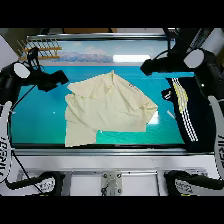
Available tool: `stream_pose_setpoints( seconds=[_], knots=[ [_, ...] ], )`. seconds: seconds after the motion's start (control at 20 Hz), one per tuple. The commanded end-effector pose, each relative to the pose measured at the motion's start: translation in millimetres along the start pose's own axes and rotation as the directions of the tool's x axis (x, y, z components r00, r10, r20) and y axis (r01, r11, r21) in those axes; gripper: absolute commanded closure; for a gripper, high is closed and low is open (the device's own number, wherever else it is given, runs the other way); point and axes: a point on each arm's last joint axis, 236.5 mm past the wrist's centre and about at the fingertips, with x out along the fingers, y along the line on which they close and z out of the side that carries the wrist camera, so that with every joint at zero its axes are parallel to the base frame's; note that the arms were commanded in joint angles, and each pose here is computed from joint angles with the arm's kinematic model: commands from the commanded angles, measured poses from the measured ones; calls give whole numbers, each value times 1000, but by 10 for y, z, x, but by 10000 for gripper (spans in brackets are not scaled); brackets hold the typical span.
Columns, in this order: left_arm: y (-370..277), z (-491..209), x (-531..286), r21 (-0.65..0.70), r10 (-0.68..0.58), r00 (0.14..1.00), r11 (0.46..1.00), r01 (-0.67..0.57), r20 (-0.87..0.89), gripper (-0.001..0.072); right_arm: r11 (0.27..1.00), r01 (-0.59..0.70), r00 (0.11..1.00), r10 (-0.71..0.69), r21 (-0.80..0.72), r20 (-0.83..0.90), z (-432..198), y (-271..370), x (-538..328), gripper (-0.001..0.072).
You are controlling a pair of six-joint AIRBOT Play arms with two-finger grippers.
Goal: Fold the clothes and pants, and hang the long-sleeved shirts on hangers.
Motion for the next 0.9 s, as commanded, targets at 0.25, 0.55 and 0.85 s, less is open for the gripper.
stream_pose_setpoints(
  seconds=[0.25,0.55,0.85],
  knots=[
    [1020,-1693,586,-201,70,940,969,-143,-333,28,980,70,903,16,184,-430,-2208,-268,-200,219],
    [976,-1458,783,-240,33,981,967,-79,-191,28,936,40,883,131,350,-450,-2740,-57,38,219],
    [810,-1477,1020,-199,5,954,978,-68,-299,28,903,90,850,150,420,-505,-3019,-106,224,219]
  ],
)
